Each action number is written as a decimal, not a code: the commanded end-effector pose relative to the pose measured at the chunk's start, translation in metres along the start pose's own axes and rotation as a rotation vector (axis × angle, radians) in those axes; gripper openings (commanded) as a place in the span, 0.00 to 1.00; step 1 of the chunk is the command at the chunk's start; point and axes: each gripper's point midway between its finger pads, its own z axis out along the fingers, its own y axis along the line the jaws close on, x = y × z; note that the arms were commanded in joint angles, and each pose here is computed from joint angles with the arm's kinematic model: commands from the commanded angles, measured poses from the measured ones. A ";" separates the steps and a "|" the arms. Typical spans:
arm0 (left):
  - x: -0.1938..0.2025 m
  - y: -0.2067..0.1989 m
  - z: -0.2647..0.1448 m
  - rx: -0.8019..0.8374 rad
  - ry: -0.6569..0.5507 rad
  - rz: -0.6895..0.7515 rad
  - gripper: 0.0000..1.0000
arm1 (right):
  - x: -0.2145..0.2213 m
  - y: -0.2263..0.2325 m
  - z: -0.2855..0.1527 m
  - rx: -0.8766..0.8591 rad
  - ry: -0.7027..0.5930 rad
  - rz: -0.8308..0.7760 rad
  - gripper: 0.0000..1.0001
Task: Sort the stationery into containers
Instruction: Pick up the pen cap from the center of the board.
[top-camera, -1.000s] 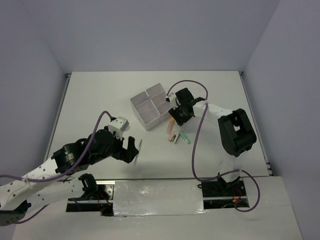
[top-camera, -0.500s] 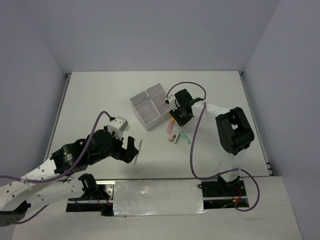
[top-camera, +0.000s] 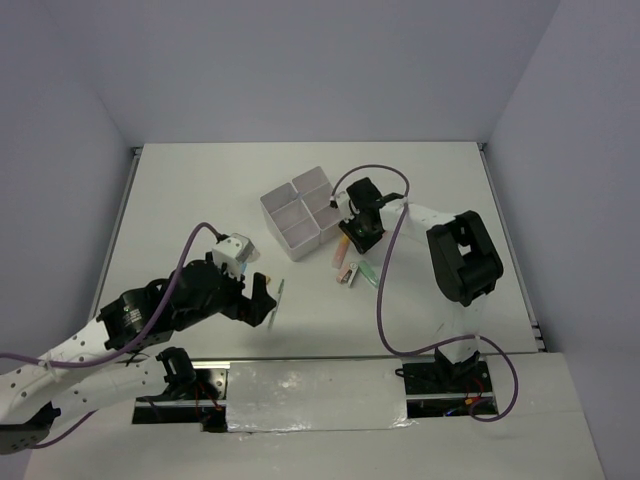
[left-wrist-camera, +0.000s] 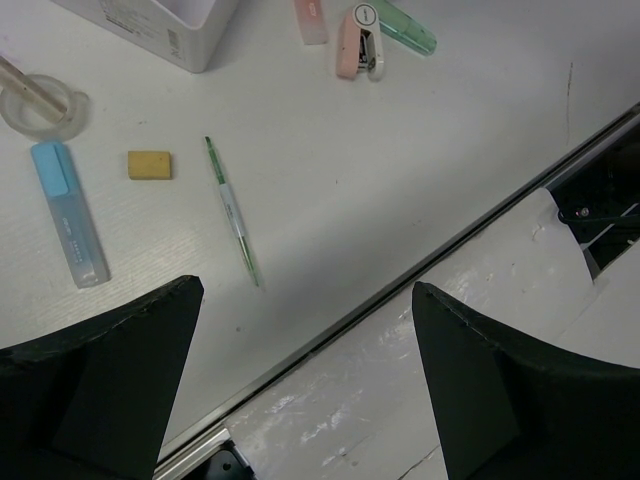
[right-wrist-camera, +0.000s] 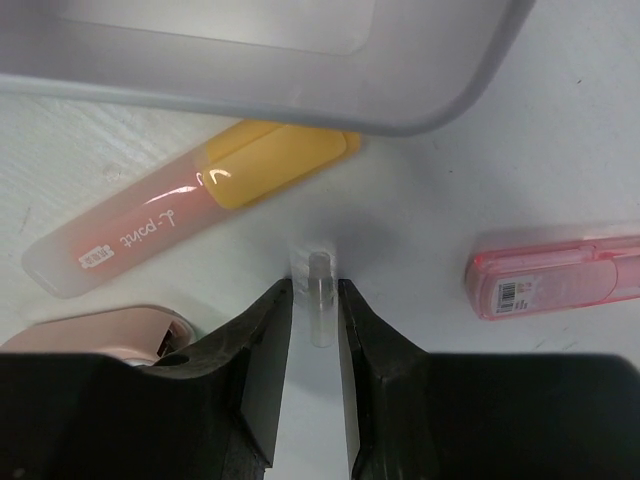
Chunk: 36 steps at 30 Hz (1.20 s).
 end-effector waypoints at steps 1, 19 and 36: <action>-0.006 -0.004 0.000 0.019 -0.028 0.006 0.99 | 0.012 0.001 0.006 0.012 0.072 0.035 0.32; -0.004 -0.003 0.004 0.004 -0.009 0.008 0.99 | 0.023 0.002 0.001 0.025 0.100 0.064 0.32; 0.018 0.004 0.054 -0.138 0.106 -0.068 0.99 | -0.034 -0.030 -0.082 0.104 -0.229 0.306 0.05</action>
